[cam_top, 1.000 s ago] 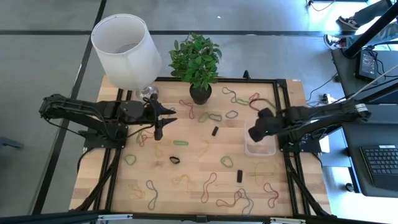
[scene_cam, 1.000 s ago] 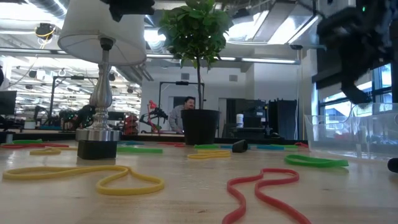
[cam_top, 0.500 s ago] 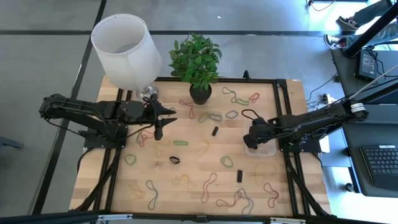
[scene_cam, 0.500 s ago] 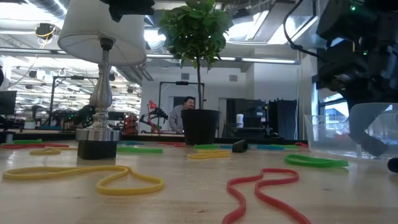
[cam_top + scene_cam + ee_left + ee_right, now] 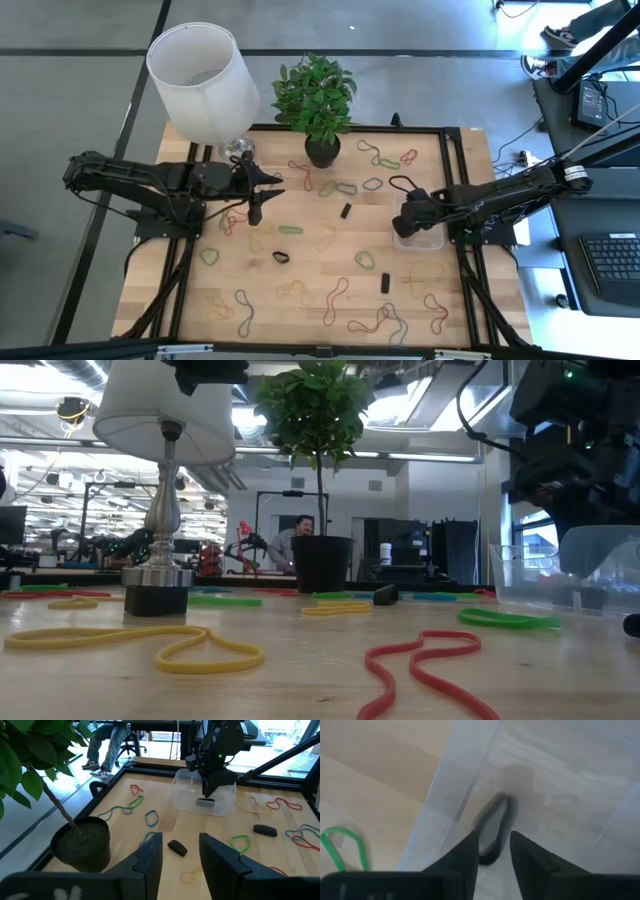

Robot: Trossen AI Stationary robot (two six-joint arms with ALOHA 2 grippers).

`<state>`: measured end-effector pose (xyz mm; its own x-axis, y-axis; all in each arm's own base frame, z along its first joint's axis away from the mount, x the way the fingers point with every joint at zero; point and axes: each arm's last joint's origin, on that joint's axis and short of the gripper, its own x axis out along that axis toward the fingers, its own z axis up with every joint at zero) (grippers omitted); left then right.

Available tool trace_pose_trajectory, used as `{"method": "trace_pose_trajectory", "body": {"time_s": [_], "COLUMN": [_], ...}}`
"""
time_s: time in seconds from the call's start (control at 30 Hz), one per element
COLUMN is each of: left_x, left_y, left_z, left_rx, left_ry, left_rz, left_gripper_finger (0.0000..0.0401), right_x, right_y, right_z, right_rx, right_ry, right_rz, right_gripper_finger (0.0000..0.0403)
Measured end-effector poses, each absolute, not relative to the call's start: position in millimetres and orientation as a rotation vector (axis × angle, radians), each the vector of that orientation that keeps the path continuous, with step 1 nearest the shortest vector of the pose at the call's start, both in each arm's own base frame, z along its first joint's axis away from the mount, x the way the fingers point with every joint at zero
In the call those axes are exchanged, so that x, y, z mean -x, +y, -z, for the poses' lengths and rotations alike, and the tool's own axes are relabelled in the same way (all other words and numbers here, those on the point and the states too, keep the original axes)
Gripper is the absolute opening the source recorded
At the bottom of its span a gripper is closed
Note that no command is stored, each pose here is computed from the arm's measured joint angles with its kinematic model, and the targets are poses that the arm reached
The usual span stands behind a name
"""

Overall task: Pick and place rubber bands into bin
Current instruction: Put the yellow rubber band into the transparent bin

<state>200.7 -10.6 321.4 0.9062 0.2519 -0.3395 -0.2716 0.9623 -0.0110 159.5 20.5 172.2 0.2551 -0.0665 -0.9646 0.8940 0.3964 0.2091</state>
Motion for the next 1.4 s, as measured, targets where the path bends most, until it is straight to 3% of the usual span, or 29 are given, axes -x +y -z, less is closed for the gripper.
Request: {"method": "trace_pose_trajectory", "body": {"time_s": [0.2, 0.47, 0.63, 0.8, 1.0, 1.2, 1.4], "left_x": [-201, -201, -201, -201, -201, -201, -203], "left_y": [-11, -11, -11, -11, -11, -11, -13], "left_z": [-321, -321, -321, -321, -321, -321, -320], "left_rx": [0.059, 0.061, 0.06, 0.06, 0.059, 0.016, 0.001], "left_ry": [0.343, 0.343, 0.343, 0.344, 0.344, 0.349, 0.357], "left_rz": [-0.269, -0.269, -0.269, -0.261, -0.26, -0.256, -0.251], "left_gripper_finger": [0.0123, 0.0123, 0.0123, 0.0123, 0.0123, 0.0123, 0.0114], "right_x": [-158, -154, -161, -175, -205, -238, -255], "right_y": [20, 20, 20, 23, 31, 40, 41], "right_z": [-191, -221, -237, -267, -297, -295, -284], "right_rx": [-0.908, -0.867, -0.887, -0.785, -0.557, -0.407, -0.32], "right_ry": [1.171, 1.235, 1.185, 0.979, 0.567, 0.381, 0.404], "right_rz": [0.845, 0.892, 0.861, 0.791, 0.639, 0.463, 0.446], "right_gripper_finger": [0.0147, 0.0151, 0.0151, 0.0149, 0.0109, 0.0014, 0.002]}}
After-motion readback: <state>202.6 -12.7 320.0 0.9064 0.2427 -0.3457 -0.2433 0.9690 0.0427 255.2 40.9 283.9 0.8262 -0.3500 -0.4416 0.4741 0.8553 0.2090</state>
